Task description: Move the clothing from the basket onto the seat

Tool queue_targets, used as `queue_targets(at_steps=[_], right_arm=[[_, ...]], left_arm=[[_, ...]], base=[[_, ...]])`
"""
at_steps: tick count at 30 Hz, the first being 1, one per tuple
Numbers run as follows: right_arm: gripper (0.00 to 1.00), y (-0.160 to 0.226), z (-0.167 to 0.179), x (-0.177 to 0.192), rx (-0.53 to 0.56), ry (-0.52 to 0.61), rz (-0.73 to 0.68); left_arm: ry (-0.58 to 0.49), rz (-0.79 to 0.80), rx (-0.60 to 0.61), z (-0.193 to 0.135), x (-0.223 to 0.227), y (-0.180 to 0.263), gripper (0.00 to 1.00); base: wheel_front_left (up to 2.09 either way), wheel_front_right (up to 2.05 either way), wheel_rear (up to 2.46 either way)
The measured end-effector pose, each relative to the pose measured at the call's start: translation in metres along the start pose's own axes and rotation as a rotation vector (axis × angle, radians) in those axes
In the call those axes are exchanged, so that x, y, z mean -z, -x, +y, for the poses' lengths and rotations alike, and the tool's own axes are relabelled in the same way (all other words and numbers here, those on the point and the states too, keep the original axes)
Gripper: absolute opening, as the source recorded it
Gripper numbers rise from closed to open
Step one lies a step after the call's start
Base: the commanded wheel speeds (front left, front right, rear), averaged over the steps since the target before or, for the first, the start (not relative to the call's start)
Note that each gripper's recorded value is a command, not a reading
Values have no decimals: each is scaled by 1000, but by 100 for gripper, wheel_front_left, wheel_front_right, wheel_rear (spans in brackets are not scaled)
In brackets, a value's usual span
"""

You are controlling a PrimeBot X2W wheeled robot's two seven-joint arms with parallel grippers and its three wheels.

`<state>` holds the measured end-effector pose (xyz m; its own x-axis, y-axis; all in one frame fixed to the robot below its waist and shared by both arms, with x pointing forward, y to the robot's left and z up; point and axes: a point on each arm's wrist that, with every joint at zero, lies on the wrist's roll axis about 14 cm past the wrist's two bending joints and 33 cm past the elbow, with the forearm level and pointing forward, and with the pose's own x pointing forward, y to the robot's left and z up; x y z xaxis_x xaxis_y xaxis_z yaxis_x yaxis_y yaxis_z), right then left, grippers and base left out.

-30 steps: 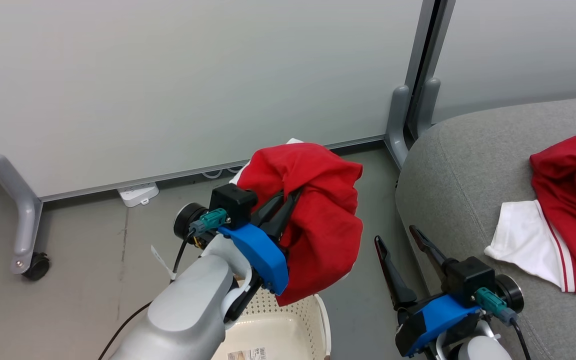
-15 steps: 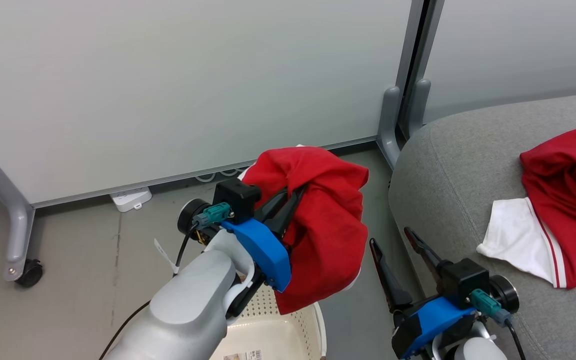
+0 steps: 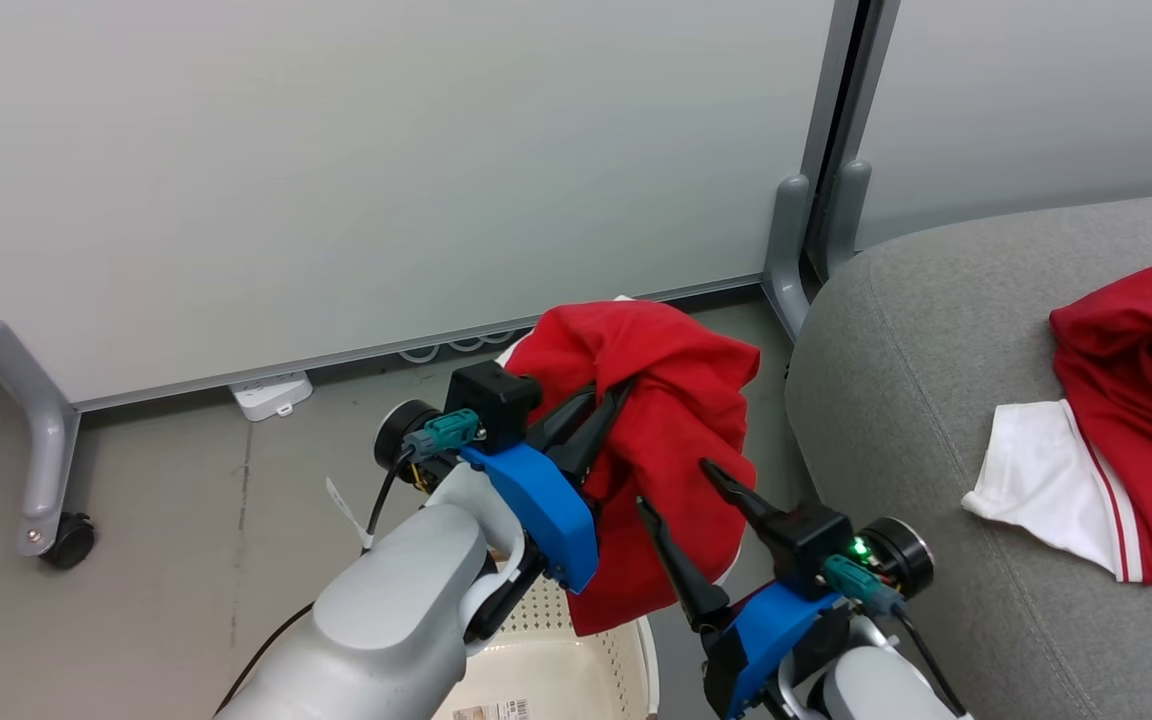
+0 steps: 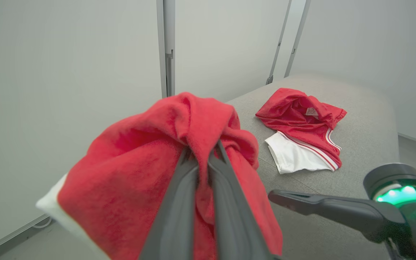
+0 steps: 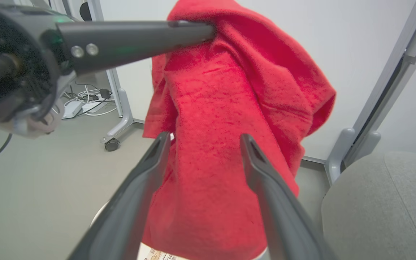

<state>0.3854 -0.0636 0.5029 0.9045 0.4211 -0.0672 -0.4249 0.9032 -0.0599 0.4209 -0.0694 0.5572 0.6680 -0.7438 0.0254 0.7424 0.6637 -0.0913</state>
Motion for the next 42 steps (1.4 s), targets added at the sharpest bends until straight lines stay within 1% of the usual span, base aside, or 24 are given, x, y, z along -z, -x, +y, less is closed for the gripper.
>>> queue_targets(at_steps=[4,8,14,22,23,24,25,42], right_arm=[[100,-8,9,5,-42,22,25],[100,-15,9,10,-57,59,49],[100,-23,-5,15,-39,113,81],[100,-30,-13,15,-31,134,99],[98,-30,-16,16,-22,125,103],[37,-30,-18,15,-15,118,98],[0,-30,-19,15,-12,118,97],[0,-24,-20,17,-8,90,93]], left_arm=[[-1,-6,12,-5,-2,1,0],[-3,-7,20,-8,-3,2,0],[-1,-8,37,-15,-4,4,0],[-1,-7,48,-21,-6,8,0],[1,-6,50,-22,-6,8,0],[-1,-4,53,-23,-6,8,0],[2,-3,54,-24,-6,9,0],[3,-2,65,-30,-7,4,0]], base=[[0,0,0],[0,0,0],[0,0,0],[0,0,0],[0,0,0],[0,0,0],[0,0,0],[0,0,0]])
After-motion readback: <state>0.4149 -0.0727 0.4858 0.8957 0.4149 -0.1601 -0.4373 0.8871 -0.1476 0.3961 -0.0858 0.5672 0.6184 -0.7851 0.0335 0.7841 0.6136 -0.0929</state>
